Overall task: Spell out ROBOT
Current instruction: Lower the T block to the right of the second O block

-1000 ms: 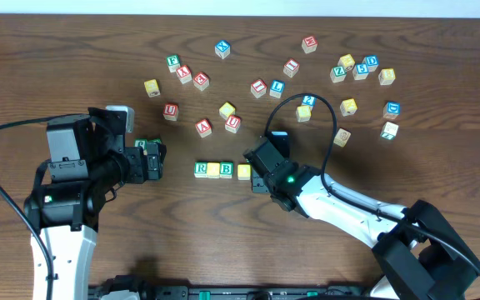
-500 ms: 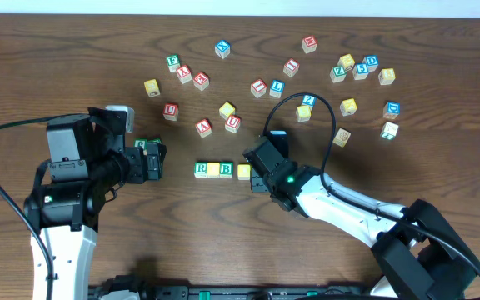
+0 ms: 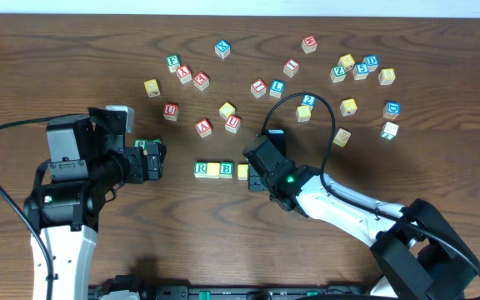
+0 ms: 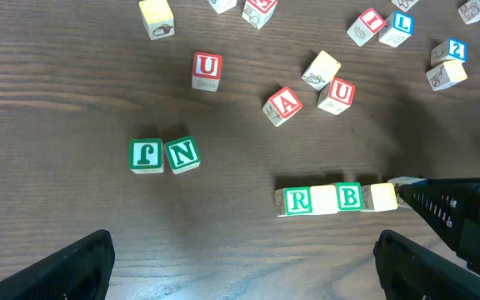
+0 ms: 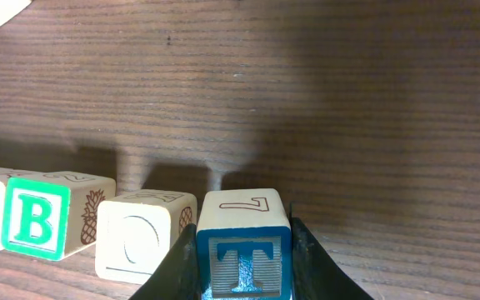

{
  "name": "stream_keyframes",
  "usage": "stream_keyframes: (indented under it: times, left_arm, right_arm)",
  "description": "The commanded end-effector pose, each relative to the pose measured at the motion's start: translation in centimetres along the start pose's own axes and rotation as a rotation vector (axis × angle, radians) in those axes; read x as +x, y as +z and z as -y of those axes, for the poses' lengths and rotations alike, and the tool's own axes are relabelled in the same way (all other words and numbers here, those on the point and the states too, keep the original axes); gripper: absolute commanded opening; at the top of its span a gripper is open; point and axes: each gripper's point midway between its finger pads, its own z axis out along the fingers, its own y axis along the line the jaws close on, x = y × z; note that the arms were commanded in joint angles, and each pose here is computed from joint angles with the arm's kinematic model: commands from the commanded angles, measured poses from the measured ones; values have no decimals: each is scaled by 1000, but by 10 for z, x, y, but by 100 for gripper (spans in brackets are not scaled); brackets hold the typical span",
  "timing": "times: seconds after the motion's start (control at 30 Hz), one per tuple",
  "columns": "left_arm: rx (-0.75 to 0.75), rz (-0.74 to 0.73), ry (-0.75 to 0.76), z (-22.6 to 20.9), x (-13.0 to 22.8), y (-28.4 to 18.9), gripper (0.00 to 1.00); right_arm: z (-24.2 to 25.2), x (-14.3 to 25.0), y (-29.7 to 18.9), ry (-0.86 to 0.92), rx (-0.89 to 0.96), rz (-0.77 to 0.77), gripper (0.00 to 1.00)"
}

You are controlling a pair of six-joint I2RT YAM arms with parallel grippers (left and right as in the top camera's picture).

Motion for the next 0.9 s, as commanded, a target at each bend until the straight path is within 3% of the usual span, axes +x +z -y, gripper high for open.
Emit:
stream_keyframes:
  times: [0.0, 0.87]
  left_arm:
    - [-2, 3, 10, -1, -1, -1, 97]
    - [-2, 3, 10, -1, -1, -1, 97]
  right_arm:
    - [-2, 8, 5, -21, -3, -18, 1]
    - [21, 1, -18, 70, 176, -95, 1]
